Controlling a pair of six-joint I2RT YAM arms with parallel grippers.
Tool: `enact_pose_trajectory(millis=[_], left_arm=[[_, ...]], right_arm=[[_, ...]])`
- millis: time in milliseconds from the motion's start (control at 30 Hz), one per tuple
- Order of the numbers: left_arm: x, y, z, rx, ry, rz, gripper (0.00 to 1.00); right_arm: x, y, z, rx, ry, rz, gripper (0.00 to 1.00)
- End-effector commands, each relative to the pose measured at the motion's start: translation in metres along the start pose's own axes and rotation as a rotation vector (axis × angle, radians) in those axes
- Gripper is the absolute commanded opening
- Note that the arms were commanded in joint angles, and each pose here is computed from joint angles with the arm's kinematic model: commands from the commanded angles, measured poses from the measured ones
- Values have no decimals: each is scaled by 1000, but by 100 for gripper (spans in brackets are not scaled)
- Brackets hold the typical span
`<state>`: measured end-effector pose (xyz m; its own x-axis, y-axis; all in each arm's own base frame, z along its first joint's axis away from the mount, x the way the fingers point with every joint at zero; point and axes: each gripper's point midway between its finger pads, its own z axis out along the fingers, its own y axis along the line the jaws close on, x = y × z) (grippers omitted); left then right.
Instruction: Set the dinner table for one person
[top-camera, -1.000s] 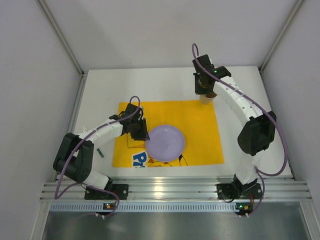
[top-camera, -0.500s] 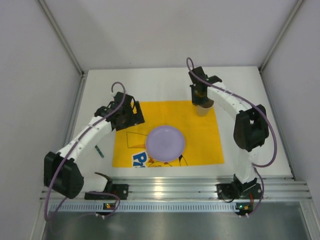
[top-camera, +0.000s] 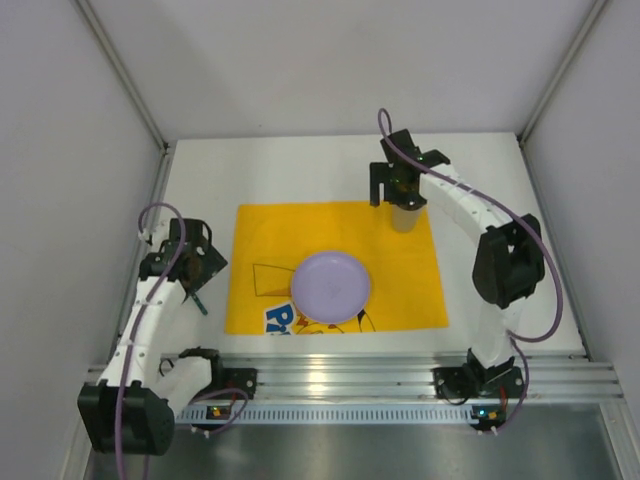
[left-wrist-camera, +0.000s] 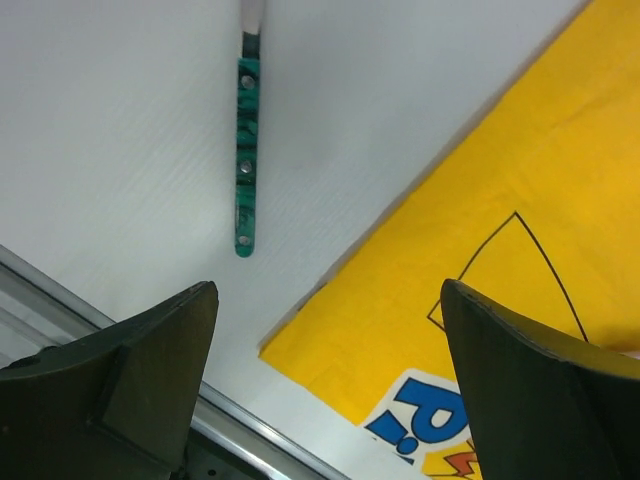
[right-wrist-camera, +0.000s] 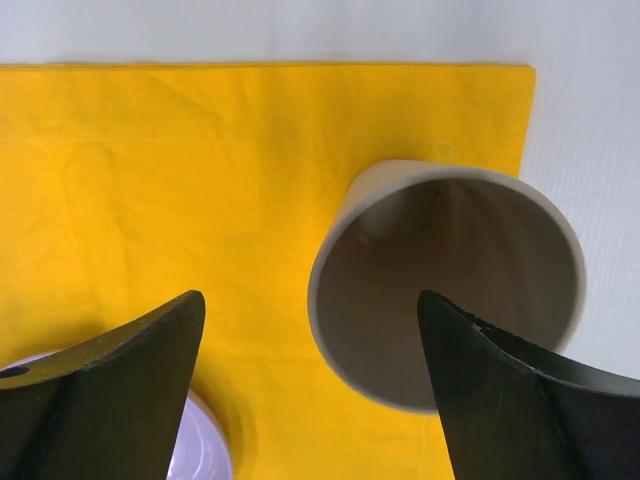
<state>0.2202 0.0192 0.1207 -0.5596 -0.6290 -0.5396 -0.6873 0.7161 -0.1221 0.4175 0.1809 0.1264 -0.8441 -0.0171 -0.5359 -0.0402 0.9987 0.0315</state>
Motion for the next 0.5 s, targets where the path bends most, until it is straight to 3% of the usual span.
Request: enact_pose_trajectory(millis=[0, 167, 467], left_arm=[[-28, 20, 0, -75, -107, -37, 98], [-54, 25, 18, -89, -122, 29, 98], [-37, 32, 76, -94, 14, 57, 95]], right_arm=[[-43, 11, -77, -91, -170, 61, 88], [-42, 12, -123, -153, -211, 76, 88], [-26, 0, -146, -157, -220, 59, 89]])
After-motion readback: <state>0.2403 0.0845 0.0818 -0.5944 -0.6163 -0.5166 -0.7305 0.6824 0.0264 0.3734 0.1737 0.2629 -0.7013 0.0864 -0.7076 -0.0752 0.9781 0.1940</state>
